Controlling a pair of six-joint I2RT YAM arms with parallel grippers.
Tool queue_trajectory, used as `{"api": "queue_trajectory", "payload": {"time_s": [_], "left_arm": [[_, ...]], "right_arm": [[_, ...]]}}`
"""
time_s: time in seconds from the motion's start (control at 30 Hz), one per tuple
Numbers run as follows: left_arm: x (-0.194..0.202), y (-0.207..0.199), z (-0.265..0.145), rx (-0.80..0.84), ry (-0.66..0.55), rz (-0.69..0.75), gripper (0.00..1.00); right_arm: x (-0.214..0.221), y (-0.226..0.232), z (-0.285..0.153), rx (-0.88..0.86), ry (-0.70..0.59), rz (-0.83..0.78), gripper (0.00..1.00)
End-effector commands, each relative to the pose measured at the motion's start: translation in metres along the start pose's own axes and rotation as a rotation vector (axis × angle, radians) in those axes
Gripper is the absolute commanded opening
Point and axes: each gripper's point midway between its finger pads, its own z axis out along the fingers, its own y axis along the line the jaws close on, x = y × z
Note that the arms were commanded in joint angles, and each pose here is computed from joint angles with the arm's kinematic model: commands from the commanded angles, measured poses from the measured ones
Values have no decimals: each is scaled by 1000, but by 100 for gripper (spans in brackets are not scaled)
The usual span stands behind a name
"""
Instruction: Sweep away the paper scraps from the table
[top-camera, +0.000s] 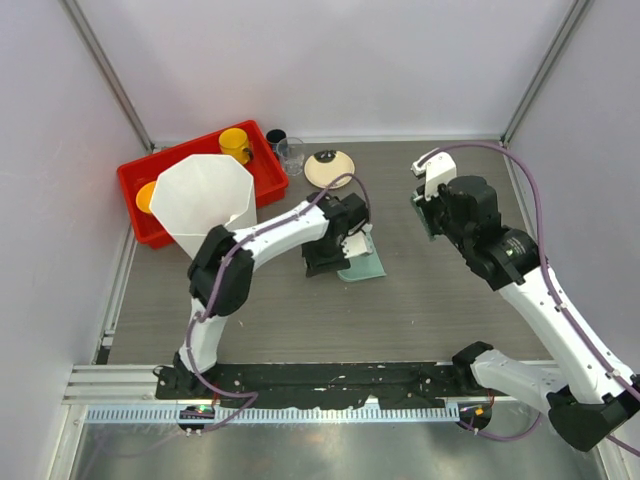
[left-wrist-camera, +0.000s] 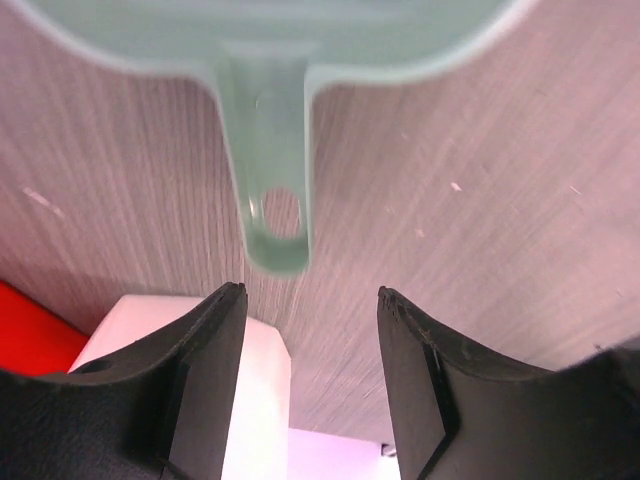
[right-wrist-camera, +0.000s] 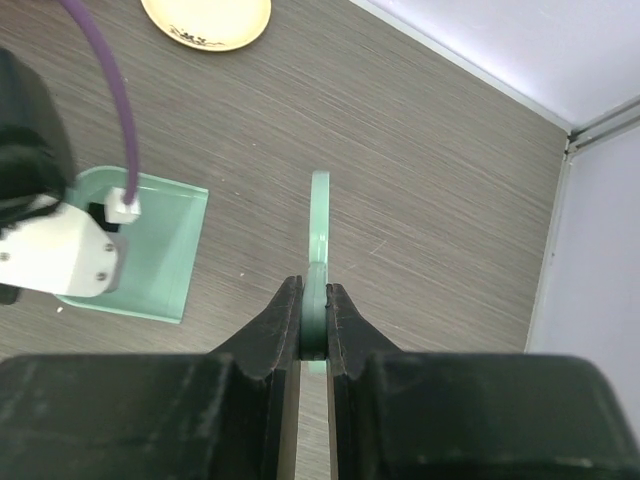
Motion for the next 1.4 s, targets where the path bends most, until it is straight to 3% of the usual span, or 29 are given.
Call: {"api": "queue_trajectory", "payload": {"time_s": [0.0,0.2,0.33,0.53,0.73,0.93,0.97,1.03,1.1,1.13,1.17,1.23,1.27,1.37], "left_arm": [[-2,-5,-104,46,-293,15,58],[30,5,-185,42,-505,-99,58],[62,28,-225,-2,-623,-249,58],[126,68,-272,-200,-769,-495,58],[175,70,-298,-311,-816,-627,59],[214,77,-303,-413,-788,-774,67],[223,80,-303,-438,-776,-810,71],[236,86,-305,-491,-758,-876,72],[252,90,-307,-543,-748,-947,85],[260,96,-310,-582,-745,-997,97],[270,99,-311,-610,-741,-1044,100],[291,110,-311,-697,-720,-1152,100],[303,114,-310,-739,-702,-1201,100],[334,130,-300,-857,-656,-1344,100]], "right_arm": [[2,-6,7,74,29,-118,1],[23,34,23,-5,55,-288,1],[11,81,29,-138,-62,-260,1],[18,137,36,-154,-217,-403,1],[43,162,52,-125,-144,-523,1],[56,210,53,-283,-156,-524,3],[54,215,51,-299,-158,-521,7],[66,221,50,-337,-103,-528,32],[74,230,47,-396,-51,-544,51],[76,231,46,-402,-33,-525,55],[72,232,43,-411,-31,-512,66],[72,232,37,-432,-20,-504,69],[68,238,32,-472,-29,-487,86],[49,242,15,-544,-102,-436,87]]}}
